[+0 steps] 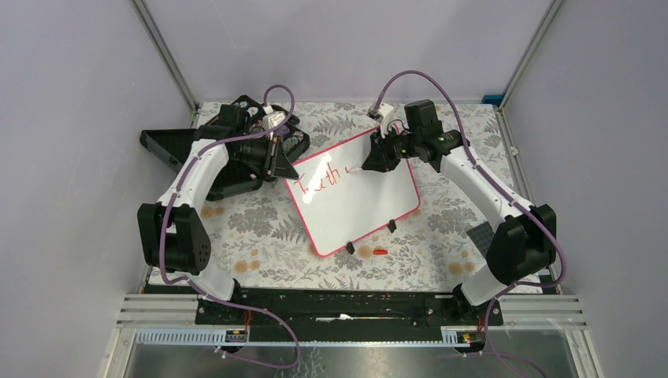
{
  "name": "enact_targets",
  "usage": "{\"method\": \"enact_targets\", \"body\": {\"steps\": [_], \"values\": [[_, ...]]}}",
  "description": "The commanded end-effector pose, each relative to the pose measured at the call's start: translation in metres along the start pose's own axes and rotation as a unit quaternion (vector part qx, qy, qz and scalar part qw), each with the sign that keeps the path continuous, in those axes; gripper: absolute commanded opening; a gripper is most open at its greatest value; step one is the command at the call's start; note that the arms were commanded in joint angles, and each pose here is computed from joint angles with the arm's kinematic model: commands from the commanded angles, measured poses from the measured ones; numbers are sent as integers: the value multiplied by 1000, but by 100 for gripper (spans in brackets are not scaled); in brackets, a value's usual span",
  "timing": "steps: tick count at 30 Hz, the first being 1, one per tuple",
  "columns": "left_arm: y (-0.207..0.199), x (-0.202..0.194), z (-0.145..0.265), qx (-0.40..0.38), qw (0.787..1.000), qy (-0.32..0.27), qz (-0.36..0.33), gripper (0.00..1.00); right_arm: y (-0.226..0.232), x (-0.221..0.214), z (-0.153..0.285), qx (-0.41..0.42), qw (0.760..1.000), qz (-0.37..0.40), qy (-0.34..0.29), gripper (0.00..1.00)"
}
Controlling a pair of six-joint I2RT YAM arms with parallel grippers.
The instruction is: Write a sentence on the whiteboard
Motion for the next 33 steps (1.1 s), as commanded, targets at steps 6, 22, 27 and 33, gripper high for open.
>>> {"method": "enact_targets", "body": {"steps": [6,22,27,33], "values": [[7,11,0,21,999,-9,-34,0,4,8,8,-13,1000,24,-13,0],[6,11,1,22,999,-9,-36,0,-7,30,4,-30,999,26,-29,0],[6,11,1,23,999,-9,-36,0,-12,30,4,-41,998,28,-28,0],[6,11,1,23,999,-9,-37,0,-14,28,10,-50,998,29,-29,0]]}}
Point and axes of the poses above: each gripper's point midway between its finger pads, its own z axis back along the fingers, its own y axis along the line the jaws close on, x = y × z, the point moved 2 cm from there along z, back along the fingers, and after that the axes turned 3 degrees about z, right-handed, at the moved point
